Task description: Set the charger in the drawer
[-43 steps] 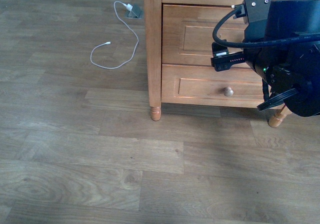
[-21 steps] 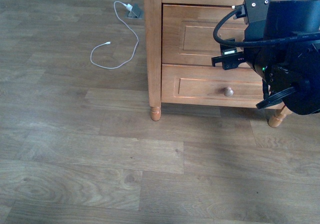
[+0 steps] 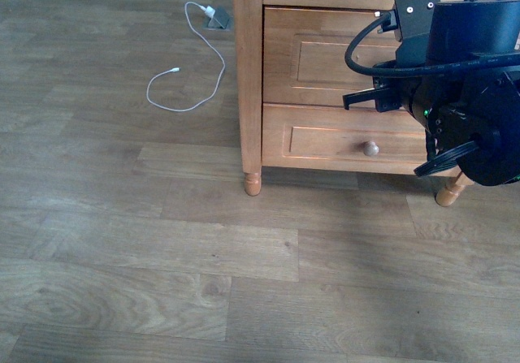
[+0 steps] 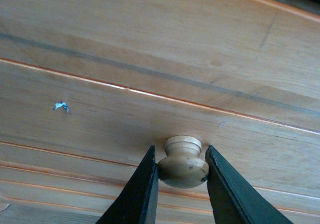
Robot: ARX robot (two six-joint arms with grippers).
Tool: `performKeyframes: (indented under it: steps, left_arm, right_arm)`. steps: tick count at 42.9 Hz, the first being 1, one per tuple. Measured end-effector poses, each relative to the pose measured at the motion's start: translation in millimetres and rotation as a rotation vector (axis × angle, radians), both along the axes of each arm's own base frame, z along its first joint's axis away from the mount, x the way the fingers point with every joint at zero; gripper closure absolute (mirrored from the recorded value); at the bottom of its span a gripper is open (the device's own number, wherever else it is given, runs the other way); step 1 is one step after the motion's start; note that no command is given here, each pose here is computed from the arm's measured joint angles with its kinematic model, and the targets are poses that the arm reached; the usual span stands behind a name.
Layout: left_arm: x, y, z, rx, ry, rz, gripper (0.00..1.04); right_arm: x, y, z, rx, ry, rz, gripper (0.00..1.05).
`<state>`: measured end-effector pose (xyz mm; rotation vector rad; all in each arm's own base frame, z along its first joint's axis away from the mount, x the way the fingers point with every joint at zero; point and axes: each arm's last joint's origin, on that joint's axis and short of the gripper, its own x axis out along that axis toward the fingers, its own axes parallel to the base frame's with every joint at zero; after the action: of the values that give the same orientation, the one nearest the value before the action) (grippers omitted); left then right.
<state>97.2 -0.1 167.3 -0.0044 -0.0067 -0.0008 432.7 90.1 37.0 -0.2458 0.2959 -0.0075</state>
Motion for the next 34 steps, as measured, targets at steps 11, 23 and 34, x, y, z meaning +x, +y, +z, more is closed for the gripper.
performKeyframes:
  steps: [11,23,34]
  left_arm:
    - [0,0,0,0.000,0.000,0.000,0.06]
    - [0,0,0,0.000,0.000,0.000,0.06]
    - [0,0,0,0.000,0.000,0.000,0.06]
  right_arm:
    - [-17,-6,5,0.026,0.027,0.037,0.82]
    - [-68,-17,11,0.071,0.097,0.084,0.82]
    - [-127,-38,18,0.129,0.197,0.171,0.83]
